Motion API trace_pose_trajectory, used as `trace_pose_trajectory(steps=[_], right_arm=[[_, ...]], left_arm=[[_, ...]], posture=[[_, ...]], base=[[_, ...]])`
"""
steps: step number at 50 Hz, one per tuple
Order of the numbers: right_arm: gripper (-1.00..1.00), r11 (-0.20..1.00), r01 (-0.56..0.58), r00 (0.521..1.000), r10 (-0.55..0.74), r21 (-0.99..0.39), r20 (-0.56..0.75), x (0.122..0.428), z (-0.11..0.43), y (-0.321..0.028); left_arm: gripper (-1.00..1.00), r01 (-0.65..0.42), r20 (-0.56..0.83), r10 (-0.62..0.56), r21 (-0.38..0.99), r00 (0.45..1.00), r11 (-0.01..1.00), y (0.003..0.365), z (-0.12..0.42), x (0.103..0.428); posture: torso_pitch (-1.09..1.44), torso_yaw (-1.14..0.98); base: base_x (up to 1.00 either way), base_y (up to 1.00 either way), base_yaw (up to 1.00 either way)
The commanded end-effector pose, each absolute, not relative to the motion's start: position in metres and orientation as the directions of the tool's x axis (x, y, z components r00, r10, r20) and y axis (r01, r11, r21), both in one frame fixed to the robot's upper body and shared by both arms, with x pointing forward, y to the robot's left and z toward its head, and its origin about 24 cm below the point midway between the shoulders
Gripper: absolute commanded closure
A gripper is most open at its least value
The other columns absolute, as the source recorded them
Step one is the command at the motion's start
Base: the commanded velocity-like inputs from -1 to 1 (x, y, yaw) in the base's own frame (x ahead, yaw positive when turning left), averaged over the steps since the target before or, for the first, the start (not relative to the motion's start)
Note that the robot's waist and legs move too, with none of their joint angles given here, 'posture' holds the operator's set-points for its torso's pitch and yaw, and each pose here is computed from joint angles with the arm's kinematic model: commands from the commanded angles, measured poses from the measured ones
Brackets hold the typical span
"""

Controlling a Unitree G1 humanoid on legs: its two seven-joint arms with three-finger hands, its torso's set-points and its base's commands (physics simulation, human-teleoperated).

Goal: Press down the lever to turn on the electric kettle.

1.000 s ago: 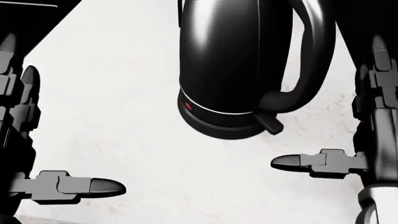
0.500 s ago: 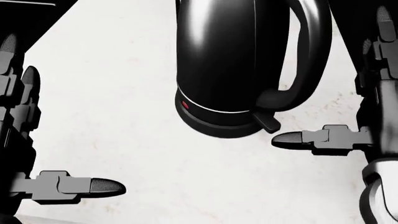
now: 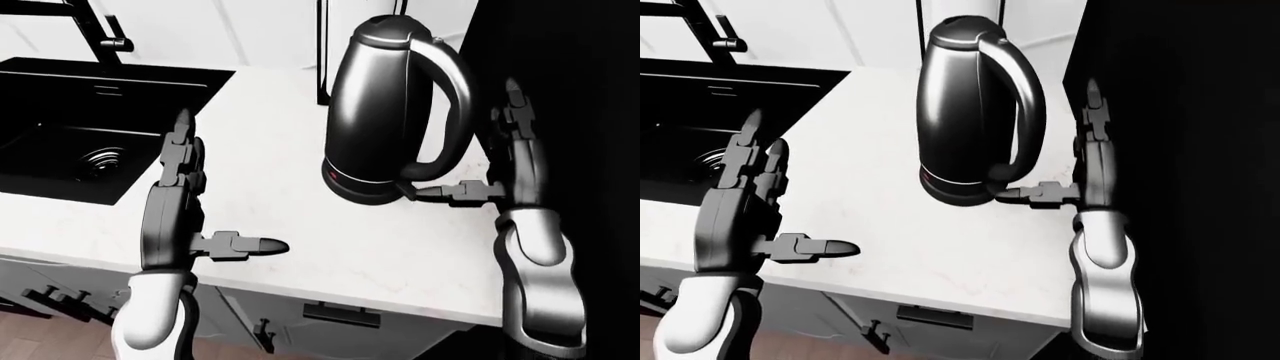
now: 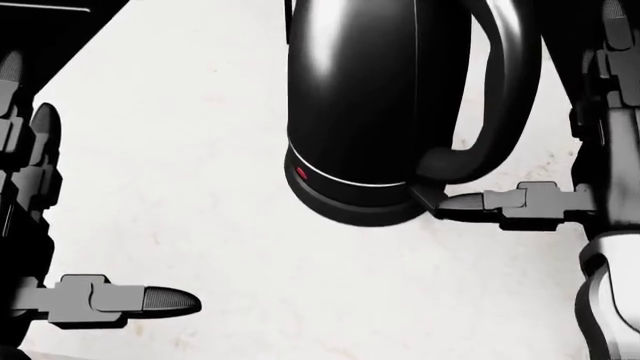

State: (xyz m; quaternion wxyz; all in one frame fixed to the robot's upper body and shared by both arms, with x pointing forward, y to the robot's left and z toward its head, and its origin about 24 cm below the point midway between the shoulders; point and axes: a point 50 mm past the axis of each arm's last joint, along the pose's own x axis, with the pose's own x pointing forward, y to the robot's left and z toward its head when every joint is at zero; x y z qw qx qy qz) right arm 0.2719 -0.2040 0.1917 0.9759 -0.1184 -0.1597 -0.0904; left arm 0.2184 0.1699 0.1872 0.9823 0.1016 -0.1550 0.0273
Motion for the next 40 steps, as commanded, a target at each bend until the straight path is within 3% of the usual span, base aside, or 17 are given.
trace_pose_trajectory(steps=[1,40], right_arm=[[-1.0,0.953,0.227,0.903,-0.129,-0.2,0.409,0.268,0.207,-0.202],[-1.0,0.945,0.23,0.917,-0.129,-0.234,0.377,0.293,0.207,-0.199]], left_arm=[[-1.0,-0.096,0.381,0.015,0.194,0.924,0.976,0.168,0.199,0.214],[-1.0,-0.099,0.38,0.019,0.192,0.925,0.976,0.17,0.198,0.216]], posture=[[0.0,0.0],[0.0,0.0]], base=[[0.0,0.0,0.0],[0.0,0.0,0.0]])
